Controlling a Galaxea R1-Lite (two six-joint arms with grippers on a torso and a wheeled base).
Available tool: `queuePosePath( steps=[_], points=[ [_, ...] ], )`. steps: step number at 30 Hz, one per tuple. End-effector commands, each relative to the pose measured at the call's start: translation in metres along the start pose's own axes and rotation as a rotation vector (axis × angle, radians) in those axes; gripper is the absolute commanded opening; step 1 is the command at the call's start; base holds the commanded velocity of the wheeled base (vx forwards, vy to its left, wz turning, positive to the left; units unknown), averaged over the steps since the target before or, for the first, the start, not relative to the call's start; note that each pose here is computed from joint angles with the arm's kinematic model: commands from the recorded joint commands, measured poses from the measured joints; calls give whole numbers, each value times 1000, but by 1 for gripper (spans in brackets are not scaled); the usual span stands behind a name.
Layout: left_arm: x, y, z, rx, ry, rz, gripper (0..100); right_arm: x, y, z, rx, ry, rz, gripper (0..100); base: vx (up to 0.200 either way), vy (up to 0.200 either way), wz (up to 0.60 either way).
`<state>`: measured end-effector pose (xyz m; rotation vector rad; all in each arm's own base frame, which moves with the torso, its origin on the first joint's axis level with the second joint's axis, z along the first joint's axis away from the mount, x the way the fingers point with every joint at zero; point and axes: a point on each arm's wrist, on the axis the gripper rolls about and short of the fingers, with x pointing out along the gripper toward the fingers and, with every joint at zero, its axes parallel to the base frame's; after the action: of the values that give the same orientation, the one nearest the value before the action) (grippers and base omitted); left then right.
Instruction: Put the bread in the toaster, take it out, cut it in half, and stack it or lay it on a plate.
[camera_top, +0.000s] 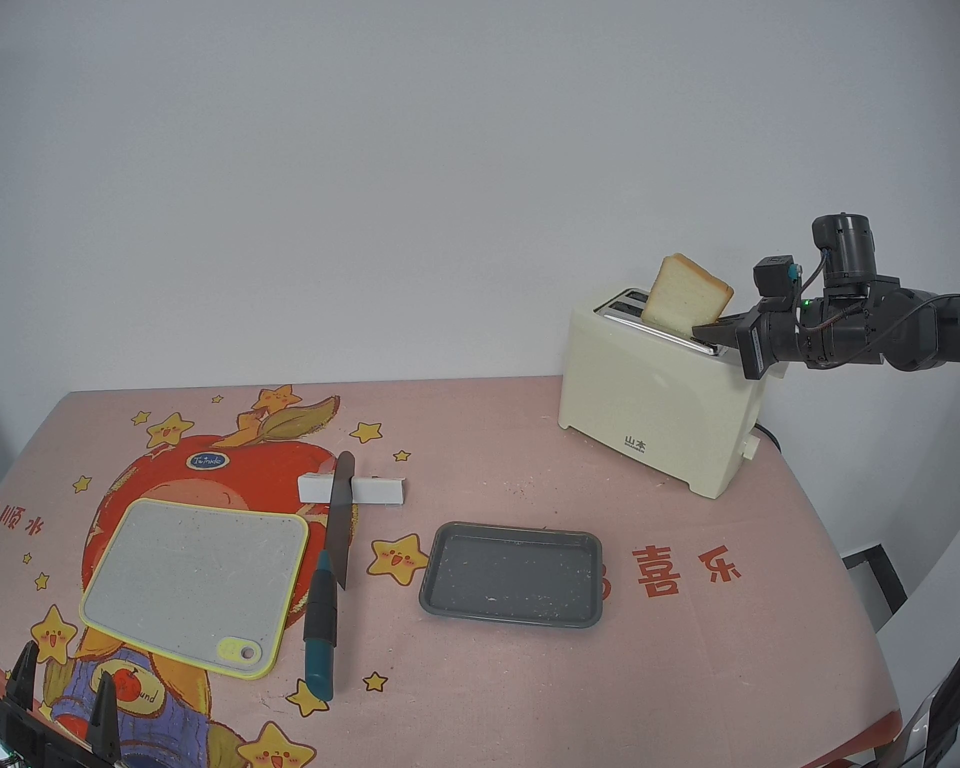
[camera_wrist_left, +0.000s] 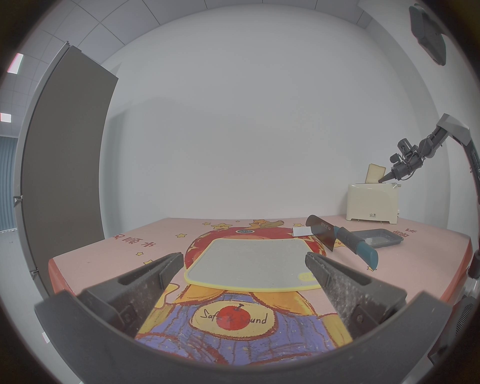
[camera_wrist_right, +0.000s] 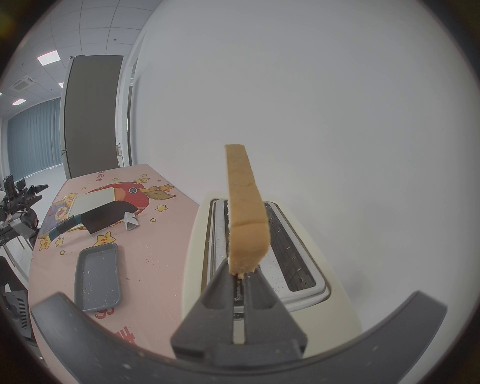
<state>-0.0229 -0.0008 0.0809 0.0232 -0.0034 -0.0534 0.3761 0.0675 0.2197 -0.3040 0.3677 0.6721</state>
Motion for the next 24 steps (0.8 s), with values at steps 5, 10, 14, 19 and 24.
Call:
queuePosePath(
  steps=[5, 10, 14, 19, 24],
  points=[
    [1, 0, -5, -1, 9, 0, 100, 0, 1, -1, -6, 5, 2, 0, 0, 0, 0],
    [1, 0, -5, -1, 9, 0, 100, 3, 2, -3, -3, 10, 7, 100, 0, 0, 0],
    [1, 0, -5, -1, 9, 0, 100, 2, 1, -3, -3, 10, 4, 100, 0, 0, 0],
    [1, 0, -5, -1, 9, 1, 100, 2, 1, -3, -1, 10, 4, 100, 0, 0, 0],
    [1, 0, -5, 1, 9, 0, 100, 2, 1, -3, 0, 11, 5, 100, 0, 0, 0]
  ],
)
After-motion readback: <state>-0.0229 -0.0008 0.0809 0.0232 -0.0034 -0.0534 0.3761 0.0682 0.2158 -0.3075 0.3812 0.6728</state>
